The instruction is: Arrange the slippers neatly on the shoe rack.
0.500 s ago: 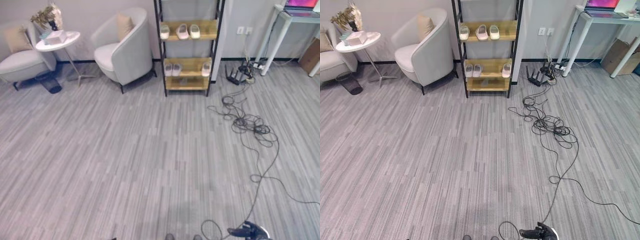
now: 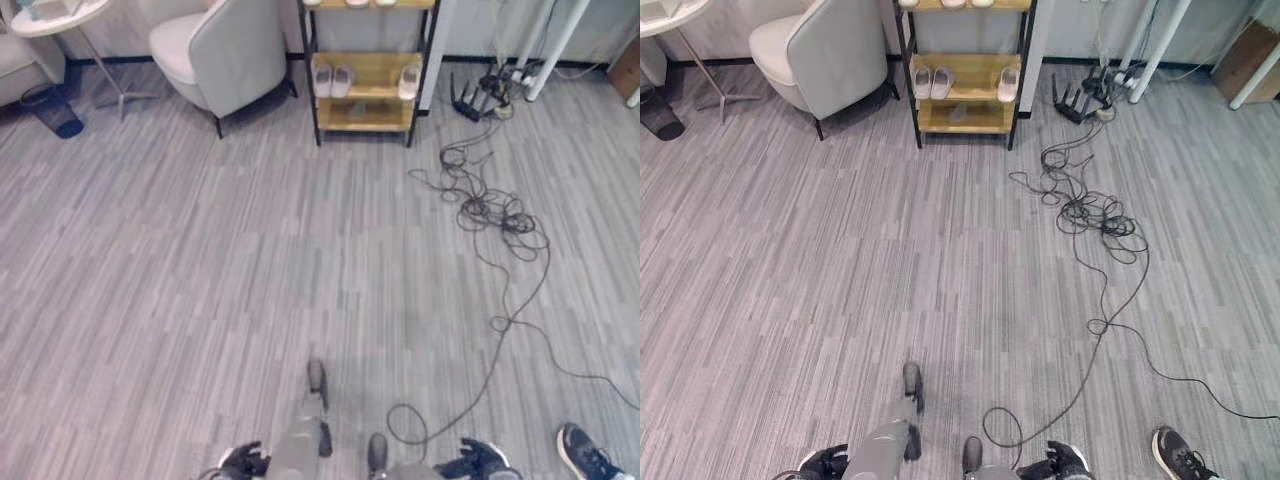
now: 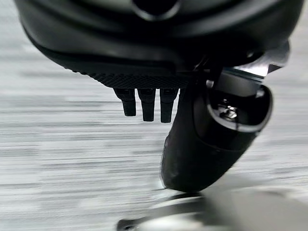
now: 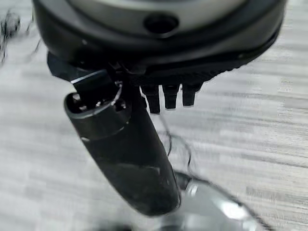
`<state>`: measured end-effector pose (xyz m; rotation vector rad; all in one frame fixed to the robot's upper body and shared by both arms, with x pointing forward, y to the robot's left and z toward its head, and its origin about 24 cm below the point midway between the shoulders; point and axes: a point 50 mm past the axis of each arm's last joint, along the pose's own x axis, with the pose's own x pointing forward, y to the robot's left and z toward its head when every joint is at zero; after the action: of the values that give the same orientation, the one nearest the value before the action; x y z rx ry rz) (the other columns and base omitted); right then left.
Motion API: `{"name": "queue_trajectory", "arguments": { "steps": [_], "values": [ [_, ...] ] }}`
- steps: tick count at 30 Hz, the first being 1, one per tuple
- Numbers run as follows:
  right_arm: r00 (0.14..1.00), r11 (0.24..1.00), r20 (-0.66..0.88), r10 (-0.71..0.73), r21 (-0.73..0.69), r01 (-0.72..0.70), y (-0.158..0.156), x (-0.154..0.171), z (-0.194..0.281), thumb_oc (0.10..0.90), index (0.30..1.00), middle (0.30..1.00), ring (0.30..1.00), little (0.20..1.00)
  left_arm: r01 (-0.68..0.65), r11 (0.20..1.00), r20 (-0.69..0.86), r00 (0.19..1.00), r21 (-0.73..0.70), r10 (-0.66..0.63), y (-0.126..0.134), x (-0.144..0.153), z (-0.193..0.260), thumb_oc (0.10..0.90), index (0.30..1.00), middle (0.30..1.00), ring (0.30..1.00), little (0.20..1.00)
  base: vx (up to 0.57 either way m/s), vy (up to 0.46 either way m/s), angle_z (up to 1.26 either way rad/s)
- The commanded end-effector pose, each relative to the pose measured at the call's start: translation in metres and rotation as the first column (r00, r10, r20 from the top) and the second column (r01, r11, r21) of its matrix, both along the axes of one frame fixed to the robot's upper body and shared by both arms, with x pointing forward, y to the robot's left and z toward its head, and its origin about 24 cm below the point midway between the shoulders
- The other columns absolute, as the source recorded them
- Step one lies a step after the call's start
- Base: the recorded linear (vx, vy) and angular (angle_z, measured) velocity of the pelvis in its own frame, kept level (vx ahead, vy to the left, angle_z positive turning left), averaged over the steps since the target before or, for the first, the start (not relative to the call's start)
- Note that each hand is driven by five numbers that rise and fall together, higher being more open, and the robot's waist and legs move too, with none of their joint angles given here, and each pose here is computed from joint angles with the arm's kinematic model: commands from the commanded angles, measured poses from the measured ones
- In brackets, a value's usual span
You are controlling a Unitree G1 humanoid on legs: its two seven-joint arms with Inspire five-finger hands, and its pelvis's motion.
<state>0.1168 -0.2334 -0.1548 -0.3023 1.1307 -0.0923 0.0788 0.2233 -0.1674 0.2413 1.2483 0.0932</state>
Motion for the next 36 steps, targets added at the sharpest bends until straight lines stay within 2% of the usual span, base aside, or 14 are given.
{"name": "queue_trajectory", "arguments": {
  "steps": [1,3,5,7,8,12,15,16,18,21,23,30,31,36],
  "values": [
    [0.996,0.999,0.082,0.040,0.002,-0.040,0.002,0.013,0.006,0.800,0.900,0.900,0.900,0.900,0.129,0.991,-0.023,0.992,0.034,-0.128,0.001,-0.005,0.000,0.800,0.900,0.900,0.900,0.900,0.31,0.095,-0.59],
    [0.995,0.999,0.088,0.036,0.003,-0.036,0.002,0.014,0.006,0.800,0.900,0.900,0.900,0.900,0.146,0.988,-0.016,0.989,0.040,-0.145,0.001,-0.002,0.000,0.800,0.900,0.900,0.900,0.900,0.41,0.182,-0.17],
    [0.978,0.994,0.183,0.104,-0.057,-0.095,-0.005,0.040,0.022,0.800,0.900,0.900,0.900,0.900,0.133,0.991,0.141,0.981,0.023,-0.135,-0.001,0.040,0.012,0.800,0.900,0.900,0.900,0.900,0.69,0.329,-0.05],
    [0.966,0.991,0.225,0.124,-0.071,-0.111,-0.008,0.046,0.028,0.800,0.900,0.900,0.900,0.900,0.115,0.993,0.199,0.973,0.023,-0.118,0.001,0.052,0.017,0.800,0.900,0.900,0.900,0.900,0.32,0.134,0.08],
    [0.966,0.991,0.225,0.124,-0.071,-0.111,-0.008,0.046,0.028,0.800,0.900,0.900,0.900,0.900,0.115,0.993,0.199,0.973,0.023,-0.118,0.001,0.052,0.017,0.800,0.900,0.900,0.900,0.900,0.34,0.115,0.40],
    [0.955,0.989,0.267,0.131,-0.106,-0.106,-0.022,0.036,0.035,0.800,0.900,0.900,0.900,0.900,0.036,0.998,0.435,0.900,-0.045,-0.013,-0.005,0.099,0.043,0.800,0.900,0.900,0.900,0.900,0.54,0.043,0.26],
    [0.956,0.993,0.282,0.081,-0.103,-0.054,-0.028,0.029,0.035,0.800,0.900,0.900,0.900,0.900,0.036,0.999,0.419,0.908,-0.023,-0.023,-0.005,0.092,0.039,0.800,0.900,0.900,0.900,0.900,0.46,-0.085,-0.19],
    [0.961,0.997,0.275,0.030,-0.074,-0.010,-0.031,0.013,0.032,0.800,0.900,0.900,0.900,0.900,0.025,1.000,0.432,0.902,-0.010,-0.018,-0.002,0.096,0.041,0.800,0.900,0.900,0.900,0.900,0.66,-0.173,0.17],
    [0.953,0.998,0.303,0.007,-0.057,0.010,-0.033,0.017,0.036,0.800,0.900,0.900,0.900,0.900,0.036,0.999,0.437,0.899,0.005,-0.035,-0.001,0.099,0.043,0.800,0.900,0.900,0.900,0.900,0.57,-0.187,0.19],
    [0.955,0.989,0.283,-0.087,-0.088,0.116,-0.048,-0.004,0.034,0.800,0.900,0.900,0.900,0.900,0.138,0.990,0.335,0.932,0.032,-0.140,-0.010,0.073,0.028,0.800,0.900,0.900,0.900,0.900,0.75,-0.309,0.08],
    [0.943,0.979,0.303,-0.141,-0.097,0.178,-0.057,-0.006,0.037,0.800,0.900,0.900,0.900,0.900,0.139,0.990,0.292,0.947,0.007,-0.135,-0.018,0.059,0.020,0.800,0.900,0.900,0.900,0.900,0.57,-0.322,0.25],
    [0.902,0.964,0.408,-0.141,-0.149,0.218,-0.069,0.013,0.054,0.800,0.900,0.900,0.900,0.900,0.162,0.987,0.262,0.952,0.000,-0.156,-0.026,0.054,0.017,0.800,0.900,0.900,0.900,0.900,0.38,-0.423,-0.13],
    [0.907,0.952,0.407,-0.103,-0.224,0.209,-0.096,0.020,0.066,0.800,0.900,0.900,0.900,0.900,0.195,0.981,0.299,0.936,0.001,-0.186,-0.029,0.066,0.022,0.800,0.900,0.900,0.900,0.900,0.42,-0.183,0.01],
    [0.934,0.964,0.345,-0.096,-0.200,0.173,-0.080,0.031,0.052,0.800,0.900,0.900,0.900,0.900,0.223,0.975,0.268,0.939,-0.008,-0.213,-0.035,0.056,0.017,0.800,0.900,0.900,0.900,0.900,0.44,-0.017,0.00]
  ]
}}
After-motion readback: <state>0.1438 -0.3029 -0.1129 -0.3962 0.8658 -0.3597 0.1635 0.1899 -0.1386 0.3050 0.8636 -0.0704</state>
